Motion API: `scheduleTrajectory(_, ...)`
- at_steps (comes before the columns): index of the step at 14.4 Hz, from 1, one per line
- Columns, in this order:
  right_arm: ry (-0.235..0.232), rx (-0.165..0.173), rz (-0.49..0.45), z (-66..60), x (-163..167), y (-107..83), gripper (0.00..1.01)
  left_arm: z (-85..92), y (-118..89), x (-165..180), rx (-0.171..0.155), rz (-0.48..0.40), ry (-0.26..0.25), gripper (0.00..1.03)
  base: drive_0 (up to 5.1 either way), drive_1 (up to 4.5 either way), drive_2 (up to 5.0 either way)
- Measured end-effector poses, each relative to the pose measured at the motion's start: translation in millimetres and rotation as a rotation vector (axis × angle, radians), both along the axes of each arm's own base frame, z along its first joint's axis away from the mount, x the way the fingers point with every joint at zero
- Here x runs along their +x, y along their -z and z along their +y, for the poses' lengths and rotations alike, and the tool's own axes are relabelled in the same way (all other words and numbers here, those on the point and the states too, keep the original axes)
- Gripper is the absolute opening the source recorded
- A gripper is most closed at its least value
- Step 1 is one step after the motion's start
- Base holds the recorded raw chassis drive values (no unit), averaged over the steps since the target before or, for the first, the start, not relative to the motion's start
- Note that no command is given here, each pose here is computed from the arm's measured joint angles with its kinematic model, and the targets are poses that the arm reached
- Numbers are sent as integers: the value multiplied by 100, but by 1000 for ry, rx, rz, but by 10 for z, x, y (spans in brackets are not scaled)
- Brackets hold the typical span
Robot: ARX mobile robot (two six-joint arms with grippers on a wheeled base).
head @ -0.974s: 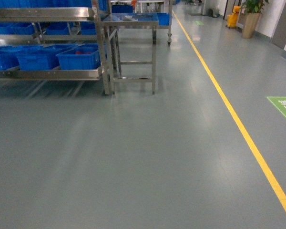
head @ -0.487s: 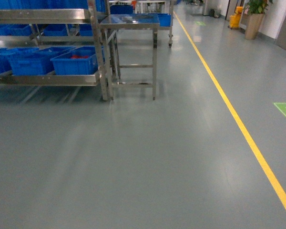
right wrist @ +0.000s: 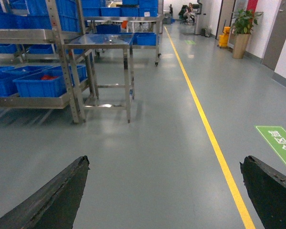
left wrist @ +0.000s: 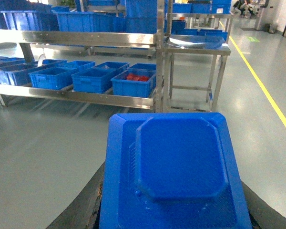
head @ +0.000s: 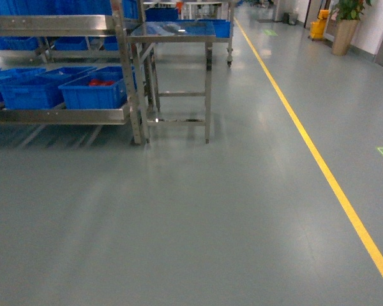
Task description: Pick blue part to blue bin on bottom shelf
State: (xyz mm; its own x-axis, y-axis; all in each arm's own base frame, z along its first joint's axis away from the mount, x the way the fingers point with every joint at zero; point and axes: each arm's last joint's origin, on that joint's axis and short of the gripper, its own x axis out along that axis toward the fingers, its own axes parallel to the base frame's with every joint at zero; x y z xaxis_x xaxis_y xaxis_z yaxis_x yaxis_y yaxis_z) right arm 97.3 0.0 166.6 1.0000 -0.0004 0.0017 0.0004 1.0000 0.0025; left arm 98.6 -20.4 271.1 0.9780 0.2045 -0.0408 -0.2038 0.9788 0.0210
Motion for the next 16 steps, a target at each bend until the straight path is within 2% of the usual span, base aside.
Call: scheduleTrajectory(16, 0, 0, -4, 0, 0, -4, 98, -1, 0, 1, 0, 1, 0, 43, -4, 421, -430)
